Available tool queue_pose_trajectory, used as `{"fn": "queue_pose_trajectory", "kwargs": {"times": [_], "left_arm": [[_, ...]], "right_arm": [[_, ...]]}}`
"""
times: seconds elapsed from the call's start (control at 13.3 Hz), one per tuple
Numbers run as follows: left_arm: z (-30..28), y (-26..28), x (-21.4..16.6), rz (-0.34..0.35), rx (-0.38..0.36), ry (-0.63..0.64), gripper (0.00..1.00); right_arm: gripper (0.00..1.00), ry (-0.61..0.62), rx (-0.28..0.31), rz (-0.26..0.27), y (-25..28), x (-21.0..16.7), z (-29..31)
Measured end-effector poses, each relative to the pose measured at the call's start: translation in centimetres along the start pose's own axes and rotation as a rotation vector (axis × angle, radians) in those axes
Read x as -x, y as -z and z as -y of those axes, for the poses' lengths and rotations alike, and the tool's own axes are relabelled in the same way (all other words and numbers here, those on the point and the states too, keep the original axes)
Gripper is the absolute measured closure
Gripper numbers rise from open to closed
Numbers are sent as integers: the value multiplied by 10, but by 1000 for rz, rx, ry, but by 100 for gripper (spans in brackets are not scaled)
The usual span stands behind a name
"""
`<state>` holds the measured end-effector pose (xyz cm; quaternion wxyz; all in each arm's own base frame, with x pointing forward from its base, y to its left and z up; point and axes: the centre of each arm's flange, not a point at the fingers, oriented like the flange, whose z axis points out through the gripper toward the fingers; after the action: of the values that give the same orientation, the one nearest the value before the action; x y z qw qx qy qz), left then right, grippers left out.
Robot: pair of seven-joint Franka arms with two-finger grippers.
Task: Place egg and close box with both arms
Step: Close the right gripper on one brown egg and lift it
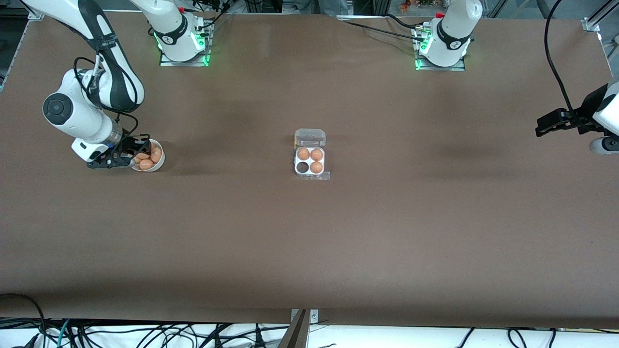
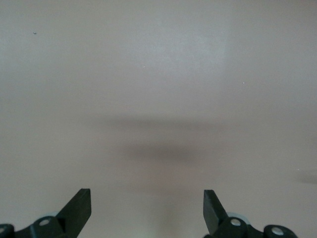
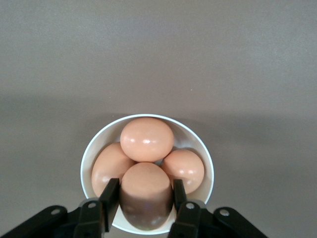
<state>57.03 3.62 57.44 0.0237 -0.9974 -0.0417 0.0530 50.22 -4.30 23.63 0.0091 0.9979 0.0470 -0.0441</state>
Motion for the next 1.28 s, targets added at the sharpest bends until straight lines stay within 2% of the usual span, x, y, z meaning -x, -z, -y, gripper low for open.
{"fn": "queue_pose_trajectory", "kwargs": {"times": [0.6,0.98,1.28], "left_arm": [[0,0,0,0,0,0,0],[1,0,0,0,0,2,0],[1,0,0,0,0,2,0]], "right_arm": [[52,13,-2,3,1,-2,5],[52,31,-7,39,20,-16,12],[52,59,-21,78,55,-38,32]]}}
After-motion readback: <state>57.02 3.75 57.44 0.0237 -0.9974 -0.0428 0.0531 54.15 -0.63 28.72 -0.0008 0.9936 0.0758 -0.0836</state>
